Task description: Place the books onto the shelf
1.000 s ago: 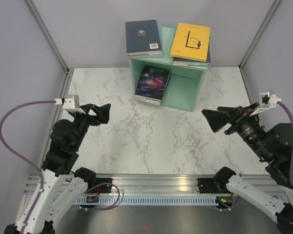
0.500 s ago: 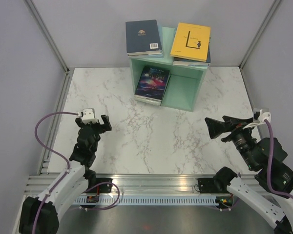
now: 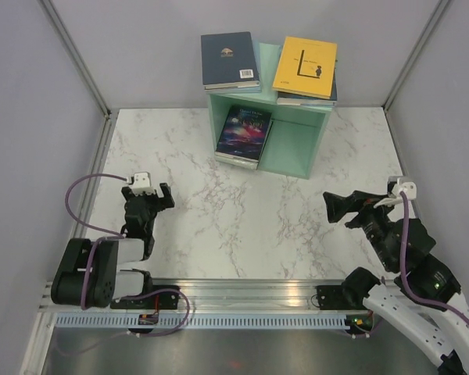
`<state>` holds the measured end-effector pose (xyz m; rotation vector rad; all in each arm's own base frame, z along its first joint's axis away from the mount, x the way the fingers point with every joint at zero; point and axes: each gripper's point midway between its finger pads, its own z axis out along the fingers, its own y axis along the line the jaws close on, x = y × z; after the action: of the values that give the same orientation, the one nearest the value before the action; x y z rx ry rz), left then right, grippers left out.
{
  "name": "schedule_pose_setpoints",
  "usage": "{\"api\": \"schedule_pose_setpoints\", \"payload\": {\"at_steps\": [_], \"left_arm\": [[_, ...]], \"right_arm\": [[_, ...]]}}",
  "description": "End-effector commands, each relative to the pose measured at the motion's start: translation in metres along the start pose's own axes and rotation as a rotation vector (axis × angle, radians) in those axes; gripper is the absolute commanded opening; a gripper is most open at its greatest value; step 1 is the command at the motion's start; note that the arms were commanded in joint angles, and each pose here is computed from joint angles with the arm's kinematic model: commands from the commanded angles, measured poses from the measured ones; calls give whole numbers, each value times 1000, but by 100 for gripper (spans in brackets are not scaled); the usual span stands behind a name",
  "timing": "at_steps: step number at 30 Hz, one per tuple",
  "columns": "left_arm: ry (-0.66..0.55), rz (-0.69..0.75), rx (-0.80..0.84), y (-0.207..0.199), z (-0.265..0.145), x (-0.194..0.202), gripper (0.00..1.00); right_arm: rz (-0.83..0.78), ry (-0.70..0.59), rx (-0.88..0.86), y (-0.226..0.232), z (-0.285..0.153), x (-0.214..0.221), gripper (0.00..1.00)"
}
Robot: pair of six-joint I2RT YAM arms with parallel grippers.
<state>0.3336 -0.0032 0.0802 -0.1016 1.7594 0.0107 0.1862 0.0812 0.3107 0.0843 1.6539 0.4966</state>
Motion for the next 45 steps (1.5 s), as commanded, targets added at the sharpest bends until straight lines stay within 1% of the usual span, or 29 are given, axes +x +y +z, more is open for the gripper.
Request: {"api": "schedule_pose_setpoints", "payload": {"at_steps": [1, 2, 3, 4, 6, 7, 9, 11, 12, 16, 17, 19, 20, 21, 22, 23, 24, 28, 30, 31, 32, 33, 34, 35, 37, 38, 39, 41, 45], "left_arm": [[-180, 50, 93, -15, 14, -39, 100], [-182, 60, 120, -20, 19, -38, 99], [-109, 65, 118, -19, 22, -22, 100], [-84, 66, 117, -21, 33, -31, 100], [-120, 65, 130, -22, 30, -32, 100], [-91, 67, 137, -24, 30, -29, 100], [-118, 65, 139, -24, 30, -32, 100], [-102, 66, 140, -24, 30, -31, 100], [-103, 66, 139, -24, 31, -30, 100], [-111, 66, 139, -24, 31, -32, 100], [-108, 66, 142, -25, 31, -31, 100], [-105, 66, 140, -24, 31, -31, 100], [-106, 66, 139, -24, 31, -31, 100], [-105, 66, 140, -24, 31, -30, 100], [-108, 66, 139, -24, 31, -31, 100], [-105, 66, 139, -24, 31, -31, 100], [-106, 66, 140, -24, 31, -31, 100], [-106, 66, 139, -24, 31, -31, 100], [-109, 66, 139, -24, 31, -32, 100], [-105, 66, 140, -24, 31, -30, 100], [-106, 66, 139, -24, 31, -31, 100], [-106, 66, 139, -24, 31, -31, 100], [-108, 66, 139, -24, 31, -31, 100], [-105, 66, 139, -24, 31, -30, 100], [-105, 66, 140, -24, 31, -31, 100], [-106, 66, 139, -24, 31, -31, 100], [-106, 66, 139, -24, 31, -31, 100], [-106, 66, 140, -24, 31, -31, 100], [-105, 66, 140, -24, 31, -30, 100]], "right_arm": [[-28, 7, 58, -6, 16, 7, 98], [-48, 24, 69, -8, 21, 14, 98], [-67, 33, 111, -13, 28, 18, 98], [-74, 41, 144, -18, 32, 22, 98], [-171, 75, 222, -34, 43, 38, 98], [-204, 96, 253, -43, 48, 52, 98], [-241, 71, 256, -44, 61, 59, 98], [-322, 98, 234, -50, 70, 86, 98], [-317, 57, 208, -44, 78, 83, 98], [-418, 91, 253, -69, 93, 113, 98], [-389, 61, 255, -71, 101, 111, 98], [-346, 55, 327, -106, 106, 118, 98], [-280, 24, 327, -111, 116, 118, 98], [-259, 6, 383, -135, 118, 114, 98], [-286, 18, 377, -145, 119, 123, 98], [-312, -42, 357, -148, 129, 113, 98], [-321, -56, 331, -156, 133, 112, 98], [-268, -152, 396, -184, 140, 112, 98], [-274, -198, 380, -187, 143, 115, 98], [-280, -188, 367, -188, 138, 126, 98], [-289, -249, 336, -185, 141, 123, 98], [-291, -258, 329, -185, 141, 123, 98], [-295, -239, 330, -186, 146, 124, 98], [-298, -114, 359, -194, 148, 143, 98], [-323, -108, 290, -183, 169, 136, 98], [-338, -10, 264, -185, 176, 156, 98], [-341, 21, 265, -186, 181, 156, 98], [-350, -29, 238, -179, 180, 150, 98], [-350, -26, 236, -179, 181, 150, 98]]}}
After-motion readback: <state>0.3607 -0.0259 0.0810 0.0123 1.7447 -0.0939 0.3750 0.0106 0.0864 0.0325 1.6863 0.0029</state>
